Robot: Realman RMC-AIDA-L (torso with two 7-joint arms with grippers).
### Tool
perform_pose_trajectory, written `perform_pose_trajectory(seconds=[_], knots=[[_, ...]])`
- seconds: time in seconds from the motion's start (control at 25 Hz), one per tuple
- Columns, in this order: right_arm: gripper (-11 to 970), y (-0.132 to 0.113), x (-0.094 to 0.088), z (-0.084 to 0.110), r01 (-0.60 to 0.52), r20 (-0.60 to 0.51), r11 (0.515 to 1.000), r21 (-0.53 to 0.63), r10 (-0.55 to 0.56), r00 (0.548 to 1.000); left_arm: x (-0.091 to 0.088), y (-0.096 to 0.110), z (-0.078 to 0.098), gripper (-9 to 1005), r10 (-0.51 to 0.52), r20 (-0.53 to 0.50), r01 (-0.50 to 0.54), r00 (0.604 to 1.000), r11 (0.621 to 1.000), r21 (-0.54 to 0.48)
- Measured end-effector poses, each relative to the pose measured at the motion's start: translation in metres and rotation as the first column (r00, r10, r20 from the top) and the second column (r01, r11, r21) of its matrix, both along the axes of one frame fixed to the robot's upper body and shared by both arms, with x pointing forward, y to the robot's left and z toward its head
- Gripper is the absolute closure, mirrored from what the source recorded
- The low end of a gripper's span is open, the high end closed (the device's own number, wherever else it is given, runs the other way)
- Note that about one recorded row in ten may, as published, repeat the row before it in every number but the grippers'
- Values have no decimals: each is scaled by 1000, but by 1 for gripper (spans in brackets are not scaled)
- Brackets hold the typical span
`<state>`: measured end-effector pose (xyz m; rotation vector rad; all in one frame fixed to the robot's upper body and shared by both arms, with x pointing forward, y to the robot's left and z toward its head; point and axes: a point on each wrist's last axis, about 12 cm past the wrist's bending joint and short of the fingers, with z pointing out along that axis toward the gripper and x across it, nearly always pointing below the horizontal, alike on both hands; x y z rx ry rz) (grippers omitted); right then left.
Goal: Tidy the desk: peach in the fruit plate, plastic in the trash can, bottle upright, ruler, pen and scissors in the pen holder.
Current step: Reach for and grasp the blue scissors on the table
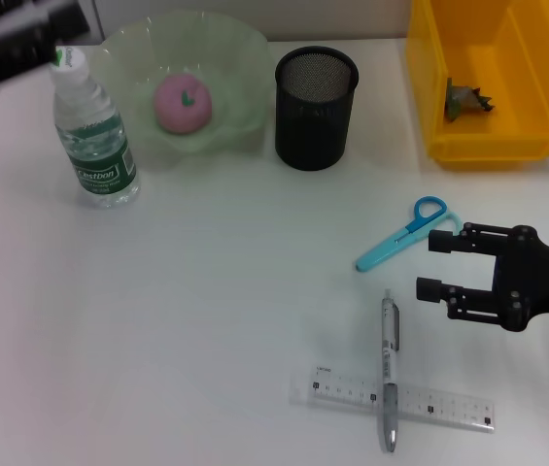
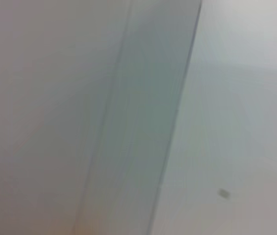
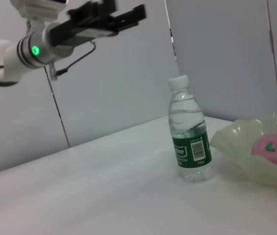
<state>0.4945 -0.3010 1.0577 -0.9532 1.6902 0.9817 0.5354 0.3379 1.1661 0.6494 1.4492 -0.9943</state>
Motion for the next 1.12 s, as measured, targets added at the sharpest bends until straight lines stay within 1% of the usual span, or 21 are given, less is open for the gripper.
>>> perform_pose_trajectory(seconds=[0.04,0.08,0.12,0.16,0.2,0.32,0.36,0.4,0.44,0.48,0.56,0.6,0.64,0.72,0.76,0.8,0.84,0.92,0.96,1.0,1.12], knots=[[288,0,1,1,0,-2,1000,1,0,1000,-3,-2,-6,211,-23,-16,23,1000,1000,-5],[288,0,1,1,0,-3,1000,1,0,1000,-9,-5,-21,212,-53,-43,53,998,999,8],[288,0,1,1,0,-3,1000,1,0,1000,-9,-5,-21,212,-53,-43,53,998,999,8],[288,0,3,2,1,-5,1000,2,-1,1000,-14,-7,-33,212,-70,-63,71,996,997,23],[288,0,3,2,1,-5,1000,2,-1,1000,-14,-7,-33,212,-70,-63,71,996,997,23],[288,0,6,5,3,-10,1000,2,-3,1000,-22,-13,-53,212,-93,-90,99,992,993,60],[288,-1,8,7,5,-15,1000,2,-5,1000,-33,-23,-76,212,-121,-104,132,987,985,108],[288,-1,8,7,5,-15,1000,2,-5,1000,-33,-23,-76,212,-121,-104,132,987,985,108],[288,-1,9,8,7,-18,1000,1,-7,1000,-39,-29,-87,212,-132,-99,146,986,979,141],[288,-2,10,9,8,-20,1000,0,-8,1000,-39,-29,-87,212,-132,-99,146,986,979,141],[288,-3,14,14,12,-28,1000,-6,-12,1000,-47,-36,-106,212,-122,-81,136,989,970,199],[288,-3,14,14,12,-28,1000,-6,-12,1000,-47,-36,-106,212,-122,-81,136,989,970,199],[288,-2,19,19,10,-41,1000,-8,-11,999,-48,-38,-110,213,-113,-79,127,991,969,213],[288,-2,21,20,10,-54,1000,-10,-11,999,-51,-41,-116,213,-98,-79,113,992,968,225],[288,-3,25,25,7,-74,1000,-20,-8,997,-52,-43,-119,213,-95,-74,109,993,968,227],[288,-3,25,25,7,-74,1000,-20,-8,997,-52,-43,-119,213,-95,-74,109,993,968,227],[288,-3,29,30,-3,-98,999,-34,0,995,-52,-44,-119,213,-95,-71,109,993,968,228],[288,-3,31,33,-9,-106,999,-36,5,994,-52,-45,-119,214,-97,-70,110,993,968,227],[288,-3,35,42,-22,-132,999,-41,16,991,-51,-46,-119,214,-99,-68,112,993,967,227],[288,-3,35,42,-22,-132,999,-41,16,991,-51,-46,-119,215,-99,-68,112,993,967,227],[288,-1,44,57,-44,-180,997,-67,32,983,-51,-48,-119,216,-107,-66,119,992,967,227]])
